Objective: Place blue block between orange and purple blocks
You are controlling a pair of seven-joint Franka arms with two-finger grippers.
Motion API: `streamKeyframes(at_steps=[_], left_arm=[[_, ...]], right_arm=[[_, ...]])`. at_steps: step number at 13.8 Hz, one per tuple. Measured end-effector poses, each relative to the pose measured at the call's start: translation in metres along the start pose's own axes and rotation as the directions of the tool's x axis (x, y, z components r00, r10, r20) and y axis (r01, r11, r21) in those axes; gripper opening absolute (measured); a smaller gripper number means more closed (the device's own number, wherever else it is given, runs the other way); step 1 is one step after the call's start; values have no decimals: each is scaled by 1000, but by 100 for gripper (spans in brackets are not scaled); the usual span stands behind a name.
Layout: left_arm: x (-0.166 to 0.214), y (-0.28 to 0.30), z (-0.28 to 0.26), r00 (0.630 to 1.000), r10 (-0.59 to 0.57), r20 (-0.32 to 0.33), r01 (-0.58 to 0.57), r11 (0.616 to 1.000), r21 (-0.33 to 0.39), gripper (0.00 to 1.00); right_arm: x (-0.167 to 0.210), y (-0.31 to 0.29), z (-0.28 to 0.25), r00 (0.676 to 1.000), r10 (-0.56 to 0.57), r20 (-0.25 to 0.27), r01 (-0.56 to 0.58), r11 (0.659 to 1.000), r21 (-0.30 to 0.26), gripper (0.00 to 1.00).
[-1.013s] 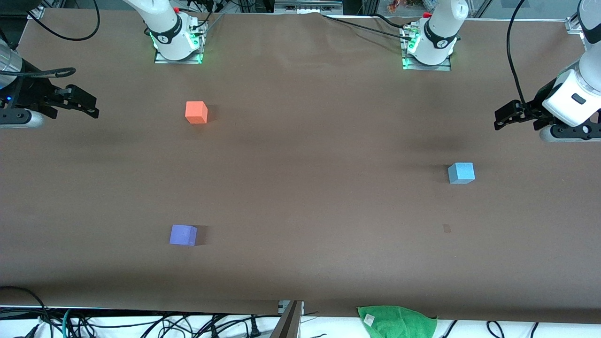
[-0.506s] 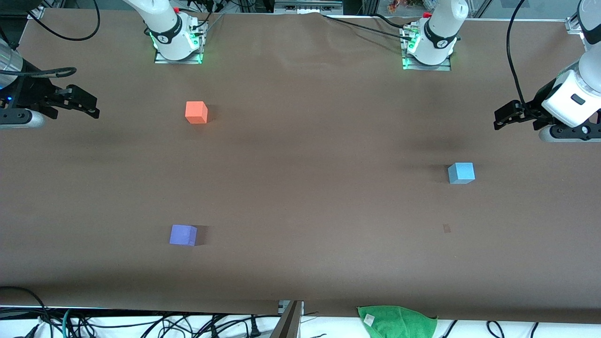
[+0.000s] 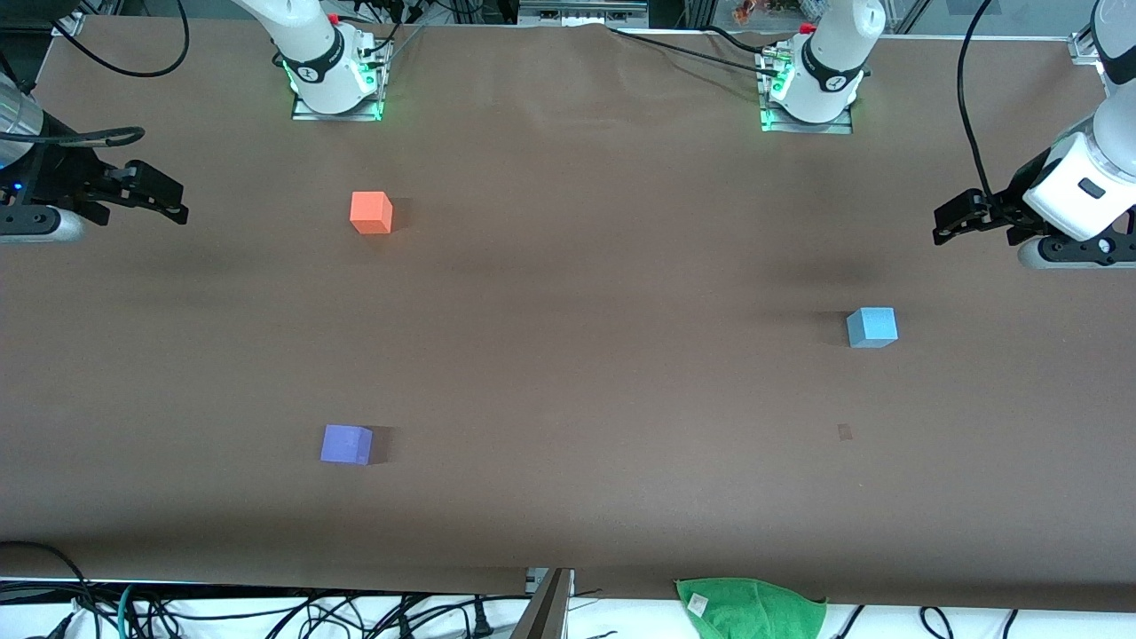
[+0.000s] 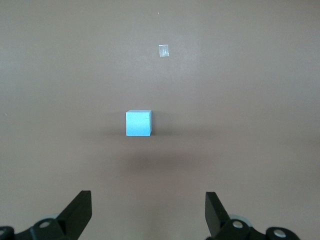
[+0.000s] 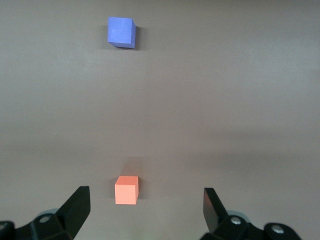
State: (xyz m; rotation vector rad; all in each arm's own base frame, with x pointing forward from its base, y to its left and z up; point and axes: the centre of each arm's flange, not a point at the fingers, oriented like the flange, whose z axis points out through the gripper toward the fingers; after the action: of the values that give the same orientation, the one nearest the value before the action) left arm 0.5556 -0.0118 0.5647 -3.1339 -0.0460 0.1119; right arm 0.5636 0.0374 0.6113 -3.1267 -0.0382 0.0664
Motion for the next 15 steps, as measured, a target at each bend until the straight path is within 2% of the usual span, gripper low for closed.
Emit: streamKeyframes(at_steps=[2,9,15], left_arm=[[-1,0,1,1000,0,7,0,1000,0,100],[-1,0,2,1000,0,16,0,1000,1,100],[0,-16,16,997,-1,80,1,1000,0,100]], right_arm=[[0,-2,0,1000,-1,-3,1,1000,19,100],[2,-2,-1,1000,0,-15,1,1000,23,100],[2,-2,-2,1000,0,-17,0,1000,23,100]])
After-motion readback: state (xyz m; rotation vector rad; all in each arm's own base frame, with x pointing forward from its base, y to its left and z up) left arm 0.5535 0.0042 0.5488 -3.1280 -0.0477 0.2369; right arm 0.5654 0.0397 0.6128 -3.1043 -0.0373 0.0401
